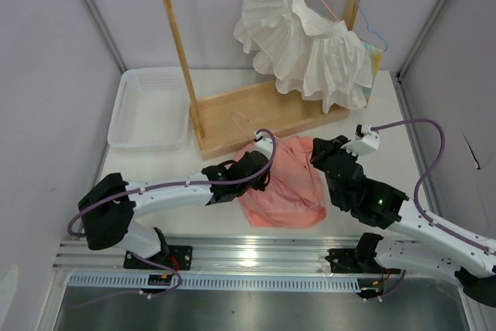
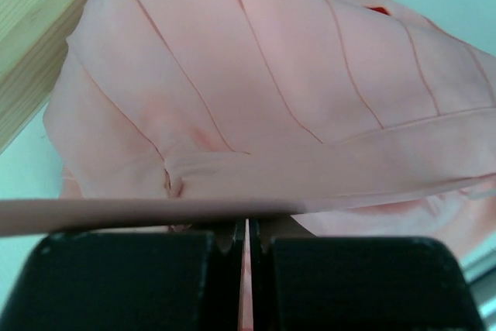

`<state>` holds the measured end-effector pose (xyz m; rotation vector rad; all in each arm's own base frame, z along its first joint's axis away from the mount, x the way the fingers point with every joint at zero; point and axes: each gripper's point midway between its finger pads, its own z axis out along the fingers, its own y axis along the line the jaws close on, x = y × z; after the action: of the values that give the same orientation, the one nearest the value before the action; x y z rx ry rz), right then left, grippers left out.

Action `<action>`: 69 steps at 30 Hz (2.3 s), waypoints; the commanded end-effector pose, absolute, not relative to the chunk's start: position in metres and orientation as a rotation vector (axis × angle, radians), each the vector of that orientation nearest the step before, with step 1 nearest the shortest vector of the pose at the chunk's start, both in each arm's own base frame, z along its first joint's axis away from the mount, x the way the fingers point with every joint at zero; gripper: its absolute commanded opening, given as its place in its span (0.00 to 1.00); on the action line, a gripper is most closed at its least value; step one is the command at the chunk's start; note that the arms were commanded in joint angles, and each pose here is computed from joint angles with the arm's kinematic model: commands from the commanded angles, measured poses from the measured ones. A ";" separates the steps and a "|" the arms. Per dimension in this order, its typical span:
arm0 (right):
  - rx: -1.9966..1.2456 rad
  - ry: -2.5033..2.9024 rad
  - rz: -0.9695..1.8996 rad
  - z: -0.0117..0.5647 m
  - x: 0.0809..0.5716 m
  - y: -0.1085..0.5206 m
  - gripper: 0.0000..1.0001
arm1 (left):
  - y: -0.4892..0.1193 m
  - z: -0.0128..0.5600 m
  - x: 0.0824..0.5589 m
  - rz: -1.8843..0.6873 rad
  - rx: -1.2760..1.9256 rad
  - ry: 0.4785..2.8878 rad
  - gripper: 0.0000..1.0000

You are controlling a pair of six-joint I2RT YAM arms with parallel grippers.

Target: Place the skirt on the hanger

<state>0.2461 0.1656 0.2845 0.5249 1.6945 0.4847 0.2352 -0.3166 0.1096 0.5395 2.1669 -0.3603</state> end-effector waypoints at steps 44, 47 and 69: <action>0.220 1.918 0.382 0.221 0.231 0.165 0.00 | -0.210 0.111 0.279 -1.298 -0.912 2.050 0.00; 0.208 1.942 0.363 0.216 0.230 0.164 0.00 | -0.205 0.100 0.287 -1.217 -0.972 2.083 0.00; 0.061 2.099 0.238 0.165 0.222 0.170 0.00 | -0.193 0.088 0.309 -0.891 -0.798 2.218 0.00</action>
<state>0.2295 0.1832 0.1888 0.1685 2.0273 0.3677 0.2872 -0.2086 0.0806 -0.8436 2.2753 -1.0192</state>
